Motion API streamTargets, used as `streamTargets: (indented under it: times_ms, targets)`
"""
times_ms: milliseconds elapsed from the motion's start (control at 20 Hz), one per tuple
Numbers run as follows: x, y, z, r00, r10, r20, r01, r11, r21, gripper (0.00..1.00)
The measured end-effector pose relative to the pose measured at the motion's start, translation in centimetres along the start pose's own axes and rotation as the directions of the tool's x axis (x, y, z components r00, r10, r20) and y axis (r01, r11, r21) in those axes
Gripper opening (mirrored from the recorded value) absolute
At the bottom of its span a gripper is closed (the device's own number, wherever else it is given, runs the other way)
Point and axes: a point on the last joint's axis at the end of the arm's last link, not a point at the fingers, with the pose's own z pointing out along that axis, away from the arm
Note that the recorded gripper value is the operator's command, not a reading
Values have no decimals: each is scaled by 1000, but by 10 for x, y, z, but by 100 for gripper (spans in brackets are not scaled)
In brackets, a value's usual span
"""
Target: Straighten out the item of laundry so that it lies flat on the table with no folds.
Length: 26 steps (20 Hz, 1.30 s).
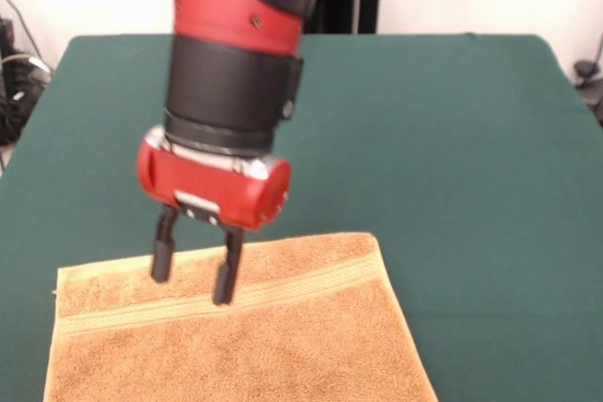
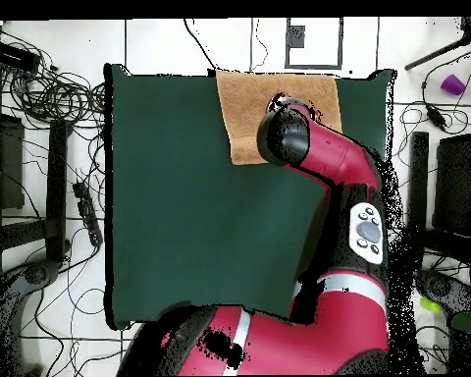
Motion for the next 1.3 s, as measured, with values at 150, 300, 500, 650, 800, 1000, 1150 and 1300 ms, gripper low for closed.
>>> streamTargets:
  times_ms: [150,300,500,650,800,1000,1150,1300]
  targets:
    - [-16,-1,-15,999,6,36,-6,1000,-5,100]
    - [-21,5,-19,998,1,69,0,1000,-11,100]
    - [-23,11,-20,995,-3,100,5,1000,-18,100]
    - [-25,11,-20,993,-2,114,5,1000,-19,100]
    - [-26,11,-20,992,-2,124,5,1000,-20,100]
    - [-26,12,-20,992,-7,125,10,1000,-19,100]
    - [-23,11,-17,992,-21,121,24,999,-23,100]
    - [-20,11,-14,993,-25,117,29,999,-29,100]
